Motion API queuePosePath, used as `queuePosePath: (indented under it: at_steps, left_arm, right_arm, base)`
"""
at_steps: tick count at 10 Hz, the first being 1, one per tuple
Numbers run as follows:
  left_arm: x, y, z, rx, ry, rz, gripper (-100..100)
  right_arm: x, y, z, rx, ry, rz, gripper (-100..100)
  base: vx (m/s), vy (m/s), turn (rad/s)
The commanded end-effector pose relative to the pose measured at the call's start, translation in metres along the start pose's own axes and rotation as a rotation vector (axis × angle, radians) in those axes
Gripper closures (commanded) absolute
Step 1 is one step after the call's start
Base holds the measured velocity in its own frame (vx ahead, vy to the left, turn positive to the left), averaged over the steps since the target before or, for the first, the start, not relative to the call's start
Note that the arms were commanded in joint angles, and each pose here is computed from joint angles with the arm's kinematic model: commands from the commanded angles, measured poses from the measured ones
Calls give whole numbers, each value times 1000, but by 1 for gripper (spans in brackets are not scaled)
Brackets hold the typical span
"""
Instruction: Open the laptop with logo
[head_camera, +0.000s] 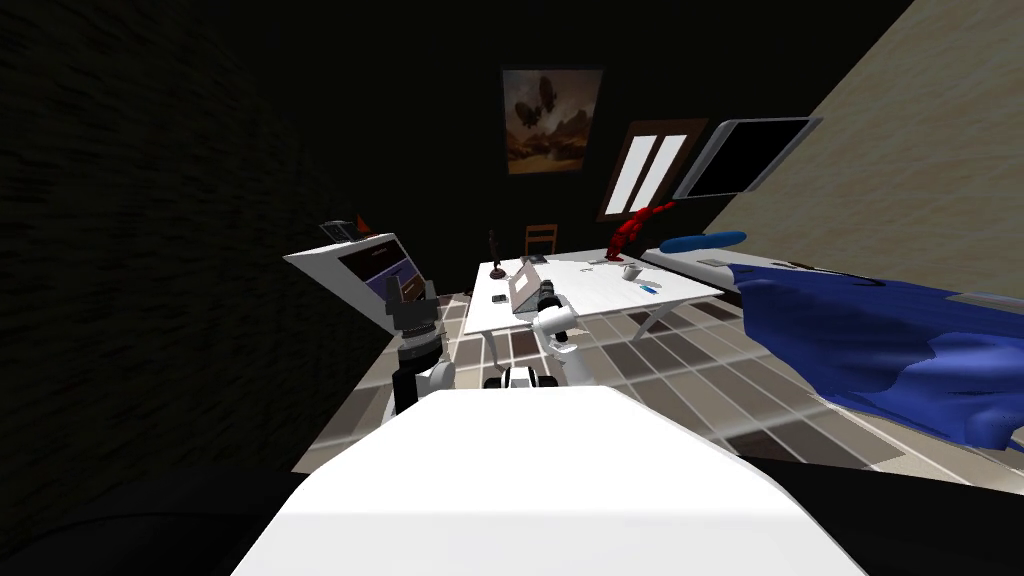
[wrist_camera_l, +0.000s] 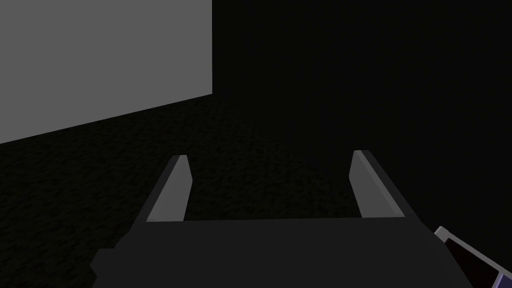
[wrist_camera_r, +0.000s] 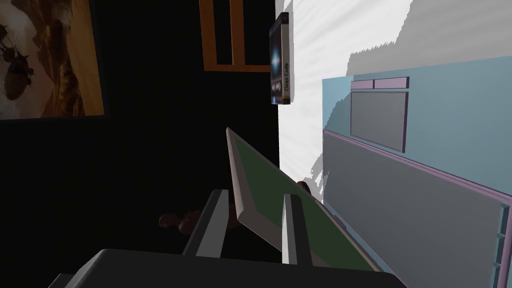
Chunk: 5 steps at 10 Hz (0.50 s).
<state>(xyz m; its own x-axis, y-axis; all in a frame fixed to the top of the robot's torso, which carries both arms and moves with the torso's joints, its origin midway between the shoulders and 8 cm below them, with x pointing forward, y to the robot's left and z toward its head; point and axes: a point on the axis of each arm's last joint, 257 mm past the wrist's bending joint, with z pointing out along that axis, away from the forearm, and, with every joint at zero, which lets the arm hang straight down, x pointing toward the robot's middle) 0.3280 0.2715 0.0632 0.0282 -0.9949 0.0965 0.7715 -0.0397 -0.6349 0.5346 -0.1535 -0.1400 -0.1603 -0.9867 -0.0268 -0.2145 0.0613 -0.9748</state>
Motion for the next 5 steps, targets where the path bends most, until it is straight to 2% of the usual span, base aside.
queuePosePath:
  at_steps: [1,2,3,4,5]
  left_arm:
    - [0,0,0,0,0,0,0]
    - [0,0,0,0,0,0,0]
    - [0,0,0,0,0,0,0]
    - [0,0,0,0,0,0,0]
    - [0,0,0,0,0,0,0]
  right_arm:
    - [-2,16,-3,-35,-29,106,100]
    - [-1,13,-2,-29,-21,77,100]
    - [-3,32,-3,-57,-49,155,100]
    - [-3,32,-3,-57,-49,155,100]
    - [-3,41,-3,-68,-61,192,100]
  base:
    - [24,-58,-18]
    - [8,-26,-6]
    - [30,-42,-36]
    - [27,-42,-10]
    - [24,-40,-5]
